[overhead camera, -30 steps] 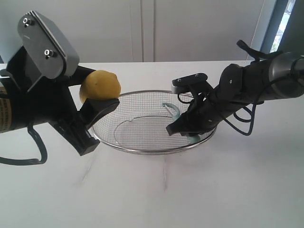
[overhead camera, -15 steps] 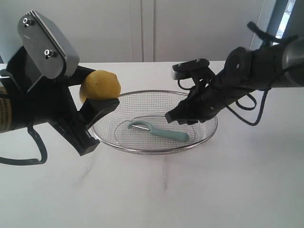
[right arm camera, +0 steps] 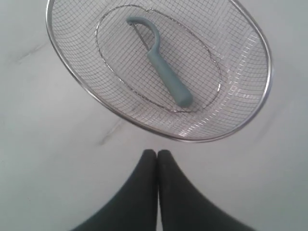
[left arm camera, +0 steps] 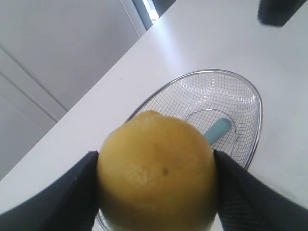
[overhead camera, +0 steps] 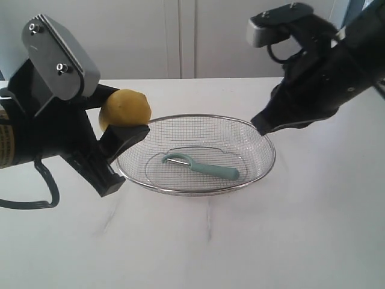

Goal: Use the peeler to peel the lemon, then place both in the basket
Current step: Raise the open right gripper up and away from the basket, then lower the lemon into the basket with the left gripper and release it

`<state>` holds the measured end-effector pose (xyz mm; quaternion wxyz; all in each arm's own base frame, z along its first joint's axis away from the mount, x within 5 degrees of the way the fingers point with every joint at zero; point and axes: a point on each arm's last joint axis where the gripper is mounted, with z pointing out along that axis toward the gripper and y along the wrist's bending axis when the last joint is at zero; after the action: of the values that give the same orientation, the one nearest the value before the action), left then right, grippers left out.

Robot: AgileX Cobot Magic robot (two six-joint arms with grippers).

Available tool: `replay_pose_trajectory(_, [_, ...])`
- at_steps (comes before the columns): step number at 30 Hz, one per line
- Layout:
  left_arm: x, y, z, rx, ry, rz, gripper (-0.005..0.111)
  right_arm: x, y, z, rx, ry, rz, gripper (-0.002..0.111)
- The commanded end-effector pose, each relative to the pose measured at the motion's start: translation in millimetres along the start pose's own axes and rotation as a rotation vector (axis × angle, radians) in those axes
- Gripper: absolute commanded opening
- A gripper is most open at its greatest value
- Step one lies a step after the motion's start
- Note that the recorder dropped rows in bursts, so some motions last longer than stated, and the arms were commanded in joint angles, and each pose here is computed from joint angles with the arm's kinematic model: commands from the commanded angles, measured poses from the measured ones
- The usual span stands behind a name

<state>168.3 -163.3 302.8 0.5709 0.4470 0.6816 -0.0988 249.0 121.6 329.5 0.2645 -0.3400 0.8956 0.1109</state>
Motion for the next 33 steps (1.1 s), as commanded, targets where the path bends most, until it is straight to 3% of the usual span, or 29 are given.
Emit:
replay_pose_trajectory(1, [2.3, 2.0, -1.1, -0.023, 0.022, 0.002, 0.000, 15.6, 6.8, -33.2, 0.074, -0.078, -0.059, 0.000])
replay_pose_trajectory(11, [9.0, 7.0, 2.3, -0.079, 0.098, 0.001, 0.000, 26.8, 11.9, -50.3, 0.131, -0.218, -0.040, 0.000])
replay_pose_trajectory(13, [7.6, 11.1, 8.1, -0.109, 0.132, -0.093, 0.000, 27.1, 12.5, -53.1, 0.133, -0.231, -0.024, 0.000])
replay_pose_trajectory(14, [3.0, 17.4, 17.5, -0.152, 0.175, -0.194, 0.000, 26.7, 12.7, -55.5, 0.137, -0.249, -0.009, 0.000])
replay_pose_trajectory(19, [-30.8, 37.4, 88.8, -0.216, 0.281, -0.255, 0.000, 26.3, 12.7, -57.2, 0.143, -0.260, -0.011, 0.000])
replay_pose_trajectory(21, [-37.6, 37.1, 111.6, -0.169, 0.361, -0.257, 0.000, 26.3, 12.7, -57.2, 0.143, -0.260, -0.011, 0.000])
replay_pose_trajectory(22, [-38.6, 32.0, 124.5, -0.095, 0.423, -0.246, 0.000, 26.3, 12.7, -57.2, 0.143, -0.260, -0.011, 0.000])
replay_pose_trajectory(23, [-40.8, 21.4, 146.0, 0.120, 0.518, -0.173, 0.000, 26.3, 12.7, -57.2, 0.142, -0.261, -0.008, 0.000])
replay_pose_trajectory(24, [-42.6, 11.9, 161.8, 0.327, 0.556, -0.194, 0.000, 26.3, 12.7, -57.2, 0.141, -0.261, -0.002, 0.000])
replay_pose_trajectory(25, [-43.9, 8.5, 172.4, 0.439, 0.552, -0.201, 0.000, 26.6, 12.8, -57.1, 0.139, -0.259, 0.006, 0.000])
replay_pose_trajectory(33, [-5.9, 4.1, 246.9, 0.339, 0.558, -0.184, 0.000, 26.6, 12.8, -57.1, 0.138, -0.259, 0.013, 0.000])
